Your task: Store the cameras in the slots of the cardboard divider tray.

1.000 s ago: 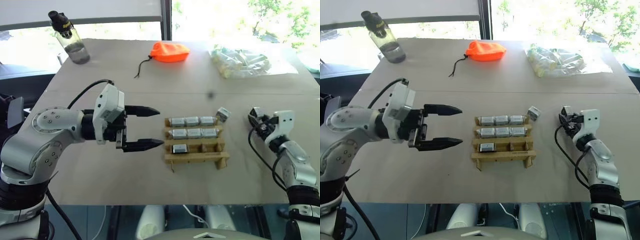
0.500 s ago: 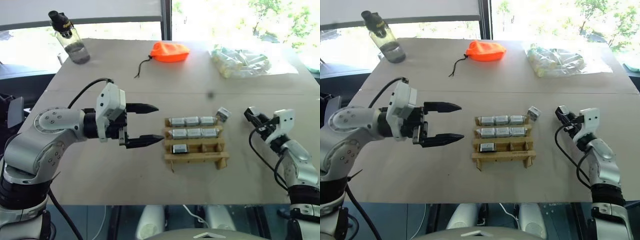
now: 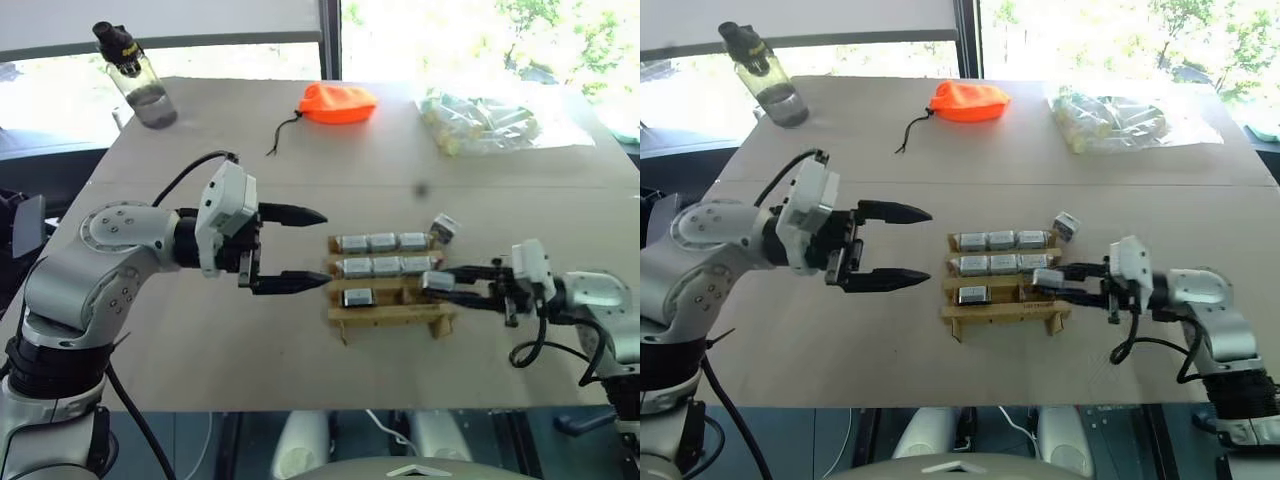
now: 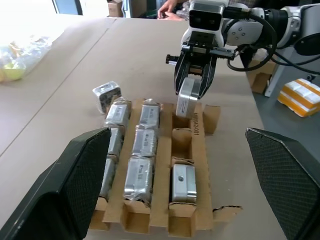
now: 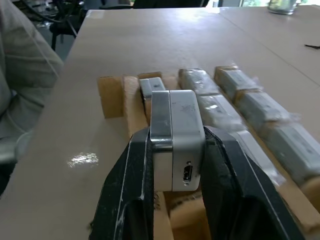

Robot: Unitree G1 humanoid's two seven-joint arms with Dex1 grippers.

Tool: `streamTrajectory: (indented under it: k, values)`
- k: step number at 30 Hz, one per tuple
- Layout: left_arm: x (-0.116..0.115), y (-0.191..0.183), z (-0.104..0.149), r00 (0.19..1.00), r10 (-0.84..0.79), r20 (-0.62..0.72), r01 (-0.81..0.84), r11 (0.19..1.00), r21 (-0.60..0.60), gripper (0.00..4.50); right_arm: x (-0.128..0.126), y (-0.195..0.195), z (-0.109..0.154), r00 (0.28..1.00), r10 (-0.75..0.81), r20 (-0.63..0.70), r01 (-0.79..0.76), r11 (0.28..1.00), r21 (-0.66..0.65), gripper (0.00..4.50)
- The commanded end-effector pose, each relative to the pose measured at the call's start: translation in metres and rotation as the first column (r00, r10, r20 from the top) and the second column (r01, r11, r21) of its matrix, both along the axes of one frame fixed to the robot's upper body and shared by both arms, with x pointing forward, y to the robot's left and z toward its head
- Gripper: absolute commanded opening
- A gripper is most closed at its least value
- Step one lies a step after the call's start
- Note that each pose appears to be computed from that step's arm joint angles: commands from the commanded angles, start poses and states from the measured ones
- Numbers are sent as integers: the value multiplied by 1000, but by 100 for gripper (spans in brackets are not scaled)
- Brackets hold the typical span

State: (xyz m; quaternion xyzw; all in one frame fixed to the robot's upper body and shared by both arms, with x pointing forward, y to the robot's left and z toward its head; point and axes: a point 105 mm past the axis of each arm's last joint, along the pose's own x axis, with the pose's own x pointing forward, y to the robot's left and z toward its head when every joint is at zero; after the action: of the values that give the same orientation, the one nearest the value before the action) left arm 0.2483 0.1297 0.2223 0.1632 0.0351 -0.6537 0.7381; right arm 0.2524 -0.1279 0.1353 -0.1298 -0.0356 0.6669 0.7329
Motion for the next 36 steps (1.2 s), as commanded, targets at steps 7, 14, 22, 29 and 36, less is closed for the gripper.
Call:
streamTrajectory:
  k: [7,14,22,29,36]
  values:
    - [-10,-1,10,998,-44,44,44,999,5,450,-3,33,8,997,64,44,-63,998,-25,74]
    - [-12,3,9,999,-30,39,29,999,19,450,17,43,2,998,9,63,-4,997,-73,74]
    - [-21,12,3,1000,-22,-9,23,997,71,450,15,44,-6,996,81,-36,-85,988,-130,74]
    - [-28,15,-2,999,-35,-41,39,994,104,450,16,39,-18,996,66,-65,-77,979,-189,74]
    - [-27,16,-5,999,-30,-43,36,991,127,450,16,36,-20,992,65,-108,-85,978,-192,74]
